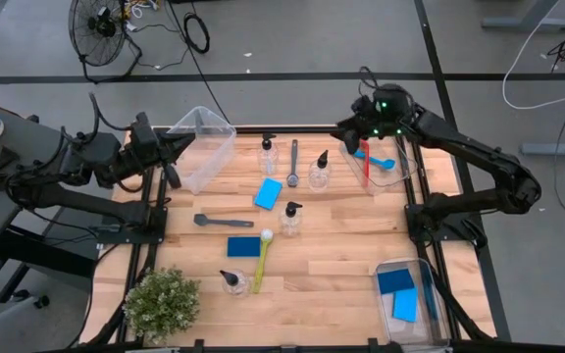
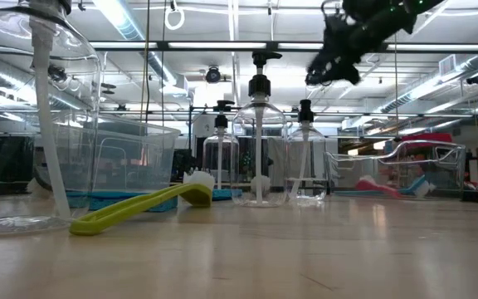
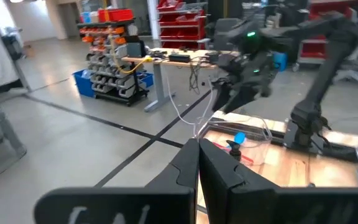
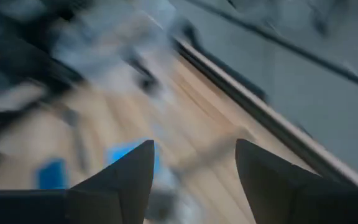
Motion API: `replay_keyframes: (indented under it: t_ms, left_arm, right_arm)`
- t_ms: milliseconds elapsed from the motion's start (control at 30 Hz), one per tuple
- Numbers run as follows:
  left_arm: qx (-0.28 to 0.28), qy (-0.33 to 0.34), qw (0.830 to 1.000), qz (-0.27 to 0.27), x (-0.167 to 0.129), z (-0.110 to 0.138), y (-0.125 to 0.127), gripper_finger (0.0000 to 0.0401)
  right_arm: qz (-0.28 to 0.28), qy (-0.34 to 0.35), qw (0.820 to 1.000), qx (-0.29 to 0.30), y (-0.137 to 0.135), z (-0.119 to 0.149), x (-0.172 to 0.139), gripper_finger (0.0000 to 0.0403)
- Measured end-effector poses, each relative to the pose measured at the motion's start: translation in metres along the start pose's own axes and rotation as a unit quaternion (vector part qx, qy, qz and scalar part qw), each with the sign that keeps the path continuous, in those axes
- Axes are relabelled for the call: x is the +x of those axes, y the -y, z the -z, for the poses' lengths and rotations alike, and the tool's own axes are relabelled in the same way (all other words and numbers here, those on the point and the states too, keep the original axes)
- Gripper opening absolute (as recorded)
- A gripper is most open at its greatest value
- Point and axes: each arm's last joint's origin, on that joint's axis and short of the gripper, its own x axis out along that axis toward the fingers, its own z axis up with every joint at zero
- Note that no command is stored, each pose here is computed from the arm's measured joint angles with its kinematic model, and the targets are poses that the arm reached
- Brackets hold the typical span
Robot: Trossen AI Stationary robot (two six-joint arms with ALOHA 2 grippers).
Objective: Pick & Place Kitchen Sink Supplies
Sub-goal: Put the transparent bottle spray into the transparent container
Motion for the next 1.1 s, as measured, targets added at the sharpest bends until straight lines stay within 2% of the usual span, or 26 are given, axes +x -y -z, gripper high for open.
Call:
replay_keyframes:
  t_ms: [133,267,467,700,867,1100]
  left_arm:
    - [-0.011,-0.003,1.000,-0.013,0.004,0.000,-0.004,0.0016]
    - [-0.009,-0.014,1.000,-0.016,0.012,0.002,-0.008,0.0016]
    - [0.006,-0.062,0.997,-0.044,0.035,0.011,-0.013,0.0035]
    - [0.019,-0.117,0.992,-0.049,0.072,0.024,-0.016,0.0124]
    - [0.035,-0.158,0.986,-0.031,0.098,0.036,-0.016,0.0184]
    - [0.038,-0.210,0.977,-0.003,0.129,0.055,-0.014,0.0220]
  right_arm:
    - [-0.098,0.088,0.991,-0.032,-0.018,-0.019,-0.002,0.0226]
    - [-0.149,0.141,0.977,-0.062,-0.036,-0.028,-0.003,0.0226]
    - [-0.152,0.147,0.975,-0.074,-0.048,-0.027,-0.001,0.0226]
    - [-0.165,0.137,0.974,-0.075,-0.056,-0.024,0.001,0.0226]
    - [-0.162,0.110,0.978,-0.077,-0.056,-0.018,0.003,0.0226]
    - [-0.156,0.081,0.982,-0.070,-0.054,-0.013,0.004,0.0226]
